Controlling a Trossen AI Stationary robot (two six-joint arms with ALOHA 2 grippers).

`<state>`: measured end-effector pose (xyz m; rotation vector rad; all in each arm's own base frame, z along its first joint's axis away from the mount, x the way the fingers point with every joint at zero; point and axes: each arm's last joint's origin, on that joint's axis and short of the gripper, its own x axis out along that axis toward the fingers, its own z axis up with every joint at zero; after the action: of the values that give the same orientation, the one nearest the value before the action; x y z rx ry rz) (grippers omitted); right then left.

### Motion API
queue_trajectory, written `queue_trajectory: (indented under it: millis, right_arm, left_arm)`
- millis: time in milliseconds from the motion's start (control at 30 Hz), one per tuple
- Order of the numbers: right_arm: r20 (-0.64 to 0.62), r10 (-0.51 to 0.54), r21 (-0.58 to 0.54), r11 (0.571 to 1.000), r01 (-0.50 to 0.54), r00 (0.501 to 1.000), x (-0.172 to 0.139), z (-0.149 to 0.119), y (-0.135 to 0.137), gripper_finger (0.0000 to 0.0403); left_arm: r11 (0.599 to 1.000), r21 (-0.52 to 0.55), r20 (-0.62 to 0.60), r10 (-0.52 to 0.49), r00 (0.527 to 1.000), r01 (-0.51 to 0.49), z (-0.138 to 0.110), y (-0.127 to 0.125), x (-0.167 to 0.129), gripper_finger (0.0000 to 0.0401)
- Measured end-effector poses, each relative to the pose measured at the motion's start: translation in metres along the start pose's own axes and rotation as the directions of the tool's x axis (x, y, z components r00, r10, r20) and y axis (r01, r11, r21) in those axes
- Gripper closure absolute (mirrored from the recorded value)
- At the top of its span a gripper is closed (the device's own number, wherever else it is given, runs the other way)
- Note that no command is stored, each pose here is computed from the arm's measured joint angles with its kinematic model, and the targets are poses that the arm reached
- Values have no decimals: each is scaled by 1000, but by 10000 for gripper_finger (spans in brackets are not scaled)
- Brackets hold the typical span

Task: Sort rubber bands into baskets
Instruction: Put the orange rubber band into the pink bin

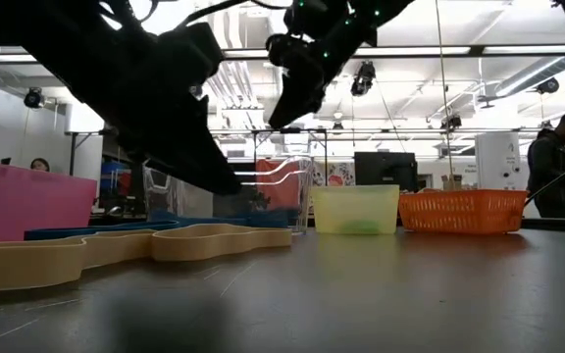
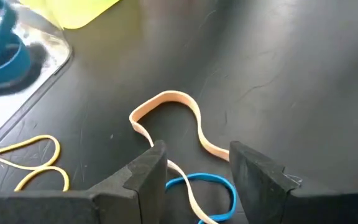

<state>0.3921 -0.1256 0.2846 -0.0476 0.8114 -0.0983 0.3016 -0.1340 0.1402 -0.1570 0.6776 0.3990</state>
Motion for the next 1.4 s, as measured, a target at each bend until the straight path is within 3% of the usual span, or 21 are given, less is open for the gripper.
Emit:
queue_trajectory:
  millis: [200,500,633,767,900,1133,1400]
  right_arm:
    - [1,15,18,1000,-15,1000,-33,3,7,199]
    - [51,77,6,997,-77,996,-90,12,42,192]
    - [97,110,-29,994,-107,989,-112,16,61,192]
    - [138,147,-59,988,-140,979,-132,18,79,192]
    - [157,182,-84,982,-170,971,-149,17,94,192]
    - [137,211,-63,977,-204,968,-171,9,105,193]
    - [131,215,-66,976,-208,968,-176,7,115,193]
  left_arm:
    - [999,7,-17,34,999,-34,-5,4,15,243]
    - [997,40,-34,64,997,-62,-10,10,33,259]
    - [997,45,-41,62,997,-60,-10,11,35,302]
    - [997,61,-61,56,997,-52,-12,11,37,381]
    - [995,95,-43,39,998,-35,-6,8,33,398]
    - [984,175,40,-37,998,29,38,-5,-10,401]
    - [968,248,-66,-21,998,37,64,6,-119,401]
